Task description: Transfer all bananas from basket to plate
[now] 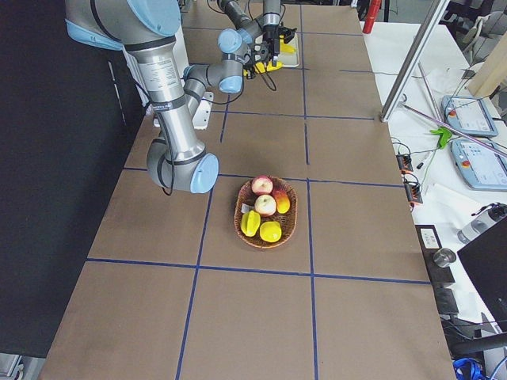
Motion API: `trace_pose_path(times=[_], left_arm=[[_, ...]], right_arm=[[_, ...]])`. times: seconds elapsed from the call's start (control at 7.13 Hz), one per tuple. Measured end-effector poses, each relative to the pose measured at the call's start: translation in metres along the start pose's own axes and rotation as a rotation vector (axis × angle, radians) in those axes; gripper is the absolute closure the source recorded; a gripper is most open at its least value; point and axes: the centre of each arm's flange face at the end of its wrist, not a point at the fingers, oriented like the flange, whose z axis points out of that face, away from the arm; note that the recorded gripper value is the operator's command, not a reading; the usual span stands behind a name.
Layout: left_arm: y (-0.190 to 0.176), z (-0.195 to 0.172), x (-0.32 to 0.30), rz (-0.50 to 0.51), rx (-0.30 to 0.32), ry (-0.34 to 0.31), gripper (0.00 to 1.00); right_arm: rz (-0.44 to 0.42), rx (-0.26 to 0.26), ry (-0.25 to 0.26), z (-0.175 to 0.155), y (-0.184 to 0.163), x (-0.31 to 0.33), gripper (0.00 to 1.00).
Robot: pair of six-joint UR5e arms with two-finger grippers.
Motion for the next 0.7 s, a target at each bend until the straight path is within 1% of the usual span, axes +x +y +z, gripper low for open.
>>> trace_pose_path(times=[0.14,0.28,0.42,0.7], left_arm=[[0.0037,0.0012,-0.0001,0.029,-0.001,0.005,1.00],[0.0063,-0.0001,0.0002,0.080,-0.002,0.008,1.00],[0.0072,-0.0013,-0.0009,0.111,-0.003,0.008,1.00],[0.0072,-0.0021,-0.0029,0.124,-0.004,0.002,1.00]], right_arm=[[-0.001,-0.001,0.000,0.0000,0.0001,-0.0002,0.95],[-0.002,-0.001,-0.002,-0.0003,0.0003,-0.0007,0.06],[-0.003,-0.004,-0.002,-0.0003,0.0011,-0.0010,0.00],[-0.003,-0.013,-0.006,0.0000,0.0057,-0.0024,0.00]])
